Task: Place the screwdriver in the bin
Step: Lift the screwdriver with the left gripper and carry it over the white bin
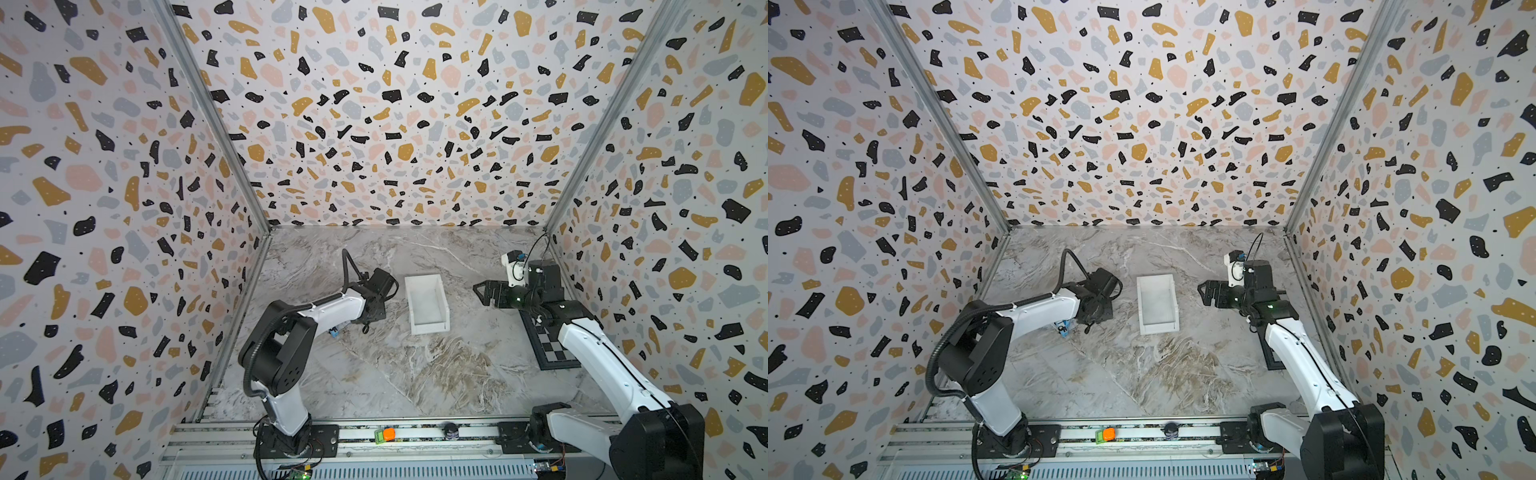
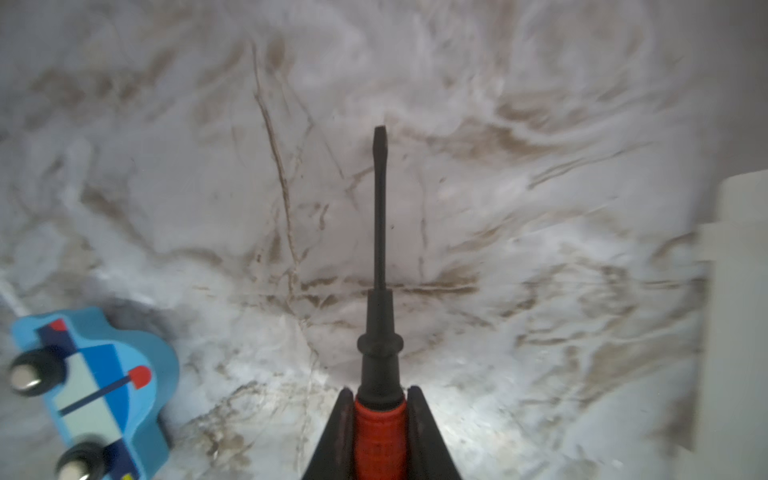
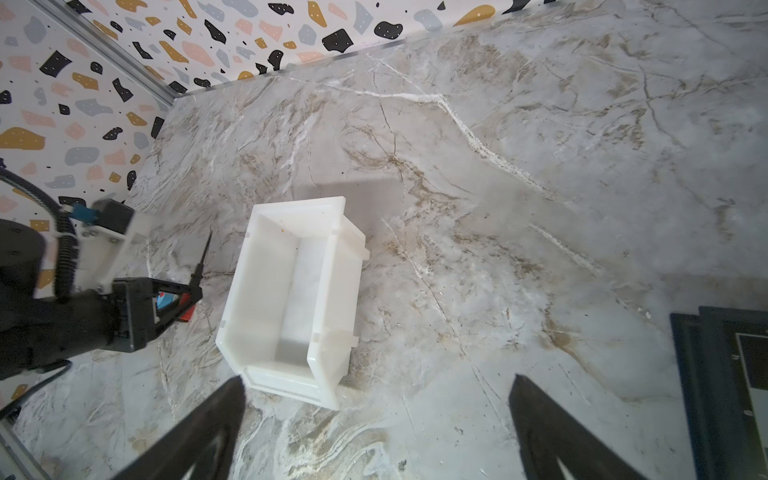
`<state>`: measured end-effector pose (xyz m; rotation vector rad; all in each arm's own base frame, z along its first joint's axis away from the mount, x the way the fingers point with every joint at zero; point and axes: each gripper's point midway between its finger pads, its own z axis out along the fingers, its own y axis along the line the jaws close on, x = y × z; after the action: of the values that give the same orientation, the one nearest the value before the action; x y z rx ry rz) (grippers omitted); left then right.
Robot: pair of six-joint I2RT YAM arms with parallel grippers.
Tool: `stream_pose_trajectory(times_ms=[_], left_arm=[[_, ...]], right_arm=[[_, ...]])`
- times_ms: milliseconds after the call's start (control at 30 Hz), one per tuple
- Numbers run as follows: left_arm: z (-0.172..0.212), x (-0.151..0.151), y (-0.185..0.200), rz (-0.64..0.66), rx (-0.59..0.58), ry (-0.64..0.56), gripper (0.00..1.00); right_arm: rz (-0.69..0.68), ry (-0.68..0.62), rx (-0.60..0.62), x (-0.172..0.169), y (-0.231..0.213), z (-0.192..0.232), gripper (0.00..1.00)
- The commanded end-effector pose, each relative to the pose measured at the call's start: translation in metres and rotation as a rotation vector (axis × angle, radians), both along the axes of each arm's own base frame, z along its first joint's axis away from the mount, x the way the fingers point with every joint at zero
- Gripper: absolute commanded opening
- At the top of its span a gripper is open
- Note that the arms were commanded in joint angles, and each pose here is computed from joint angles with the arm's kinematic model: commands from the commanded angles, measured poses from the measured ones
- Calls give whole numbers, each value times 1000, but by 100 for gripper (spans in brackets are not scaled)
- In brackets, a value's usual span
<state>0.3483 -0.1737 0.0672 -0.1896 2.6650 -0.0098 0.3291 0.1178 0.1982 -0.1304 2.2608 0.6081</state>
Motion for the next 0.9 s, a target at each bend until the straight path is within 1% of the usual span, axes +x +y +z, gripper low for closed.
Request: stream_pose_trajectory(times_ms=[0, 100, 167, 233, 367, 400, 600, 867], left_arm=[[74, 12, -36, -81, -86, -143, 0], [108, 9, -74, -162, -120, -194, 0], [115, 3, -95, -209, -115, -198, 0], [114, -3, -114, -237, -112, -191, 0], [95, -17, -150, -268, -157, -155, 0], [89, -20, -156, -273, -148, -147, 0], [59, -26, -167, -285, -111, -98, 0], [32, -23, -170, -289, -69, -62, 0]], right_arm=[[7, -38, 17, -1, 1, 23, 99], [13, -45, 15, 1, 2, 31, 99], [21, -50, 19, 2, 2, 37, 99], [33, -60, 39, 2, 2, 43, 100], [25, -63, 80, 2, -6, 51, 99], [17, -67, 79, 1, -10, 52, 99], [12, -65, 75, -3, -19, 51, 99], [5, -58, 77, -7, -23, 44, 99]])
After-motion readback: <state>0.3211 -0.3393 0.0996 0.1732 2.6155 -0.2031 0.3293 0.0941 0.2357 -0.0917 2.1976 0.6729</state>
